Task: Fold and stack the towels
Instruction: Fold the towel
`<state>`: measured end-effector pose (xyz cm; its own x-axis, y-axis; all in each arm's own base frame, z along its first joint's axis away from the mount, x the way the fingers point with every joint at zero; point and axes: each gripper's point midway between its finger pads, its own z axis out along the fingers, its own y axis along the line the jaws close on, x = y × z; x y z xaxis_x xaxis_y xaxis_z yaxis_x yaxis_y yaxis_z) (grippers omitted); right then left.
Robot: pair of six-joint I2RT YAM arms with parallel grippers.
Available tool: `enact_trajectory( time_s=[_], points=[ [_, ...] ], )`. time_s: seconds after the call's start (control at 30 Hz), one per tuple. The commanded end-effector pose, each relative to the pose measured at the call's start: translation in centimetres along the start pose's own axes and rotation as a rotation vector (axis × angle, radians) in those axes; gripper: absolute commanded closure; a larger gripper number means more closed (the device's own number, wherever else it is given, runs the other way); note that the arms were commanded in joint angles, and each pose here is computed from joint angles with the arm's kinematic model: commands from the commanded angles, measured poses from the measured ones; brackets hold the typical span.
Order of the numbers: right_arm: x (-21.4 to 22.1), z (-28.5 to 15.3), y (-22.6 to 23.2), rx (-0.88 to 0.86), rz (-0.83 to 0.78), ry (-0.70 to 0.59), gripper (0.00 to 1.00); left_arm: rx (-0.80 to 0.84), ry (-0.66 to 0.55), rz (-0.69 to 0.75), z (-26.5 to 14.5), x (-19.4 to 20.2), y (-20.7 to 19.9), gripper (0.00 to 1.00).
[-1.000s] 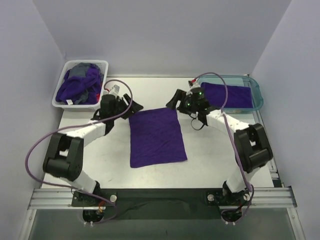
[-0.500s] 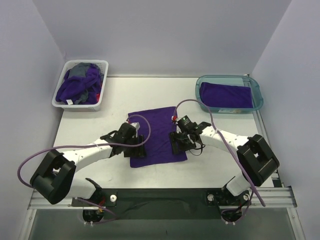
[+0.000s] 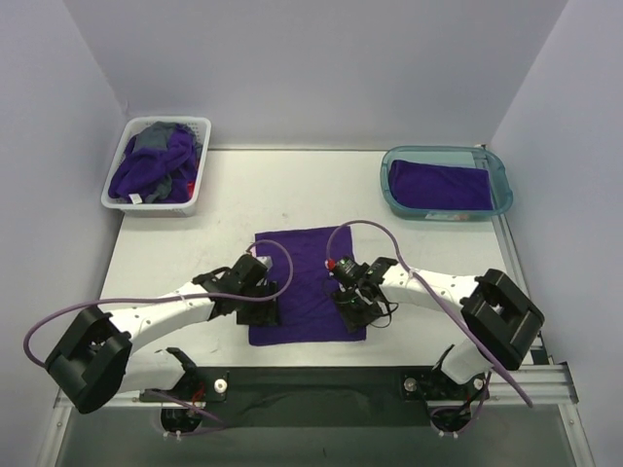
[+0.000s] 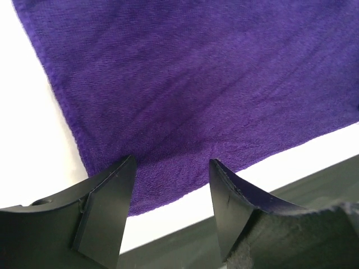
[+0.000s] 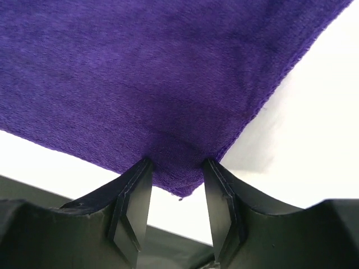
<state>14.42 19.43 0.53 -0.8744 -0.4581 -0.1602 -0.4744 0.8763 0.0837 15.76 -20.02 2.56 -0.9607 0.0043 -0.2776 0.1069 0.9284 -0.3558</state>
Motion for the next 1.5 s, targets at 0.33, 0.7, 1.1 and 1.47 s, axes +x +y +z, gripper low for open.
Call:
enact_trajectory(
  time_s=[0.33, 0.7, 1.1, 1.47],
  points=[
    [-3.0, -8.1, -0.5, -0.082, -0.043, -0.193, 0.41, -0.108, -0.243, 0.125, -7.2, -5.6, 0.8, 0.25],
    [-16.4, -9.9, -9.4, -0.114, -0.064, -0.334, 0.42, -0.156, -0.303, 0.151, -4.3, -19.9, 5.0, 0.3],
    [-22.3, -4.5, -13.1, -0.138, -0.107, -0.28, 0.48, -0.162, -0.163, 0.263, 2.3, -25.3, 5.8, 0.36],
    [-24.4, -0.7, -12.1, -0.168, -0.168, -0.238, 0.51, -0.187, -0.046, 0.307, 4.4, -22.5, 7.8, 0.38]
  ],
)
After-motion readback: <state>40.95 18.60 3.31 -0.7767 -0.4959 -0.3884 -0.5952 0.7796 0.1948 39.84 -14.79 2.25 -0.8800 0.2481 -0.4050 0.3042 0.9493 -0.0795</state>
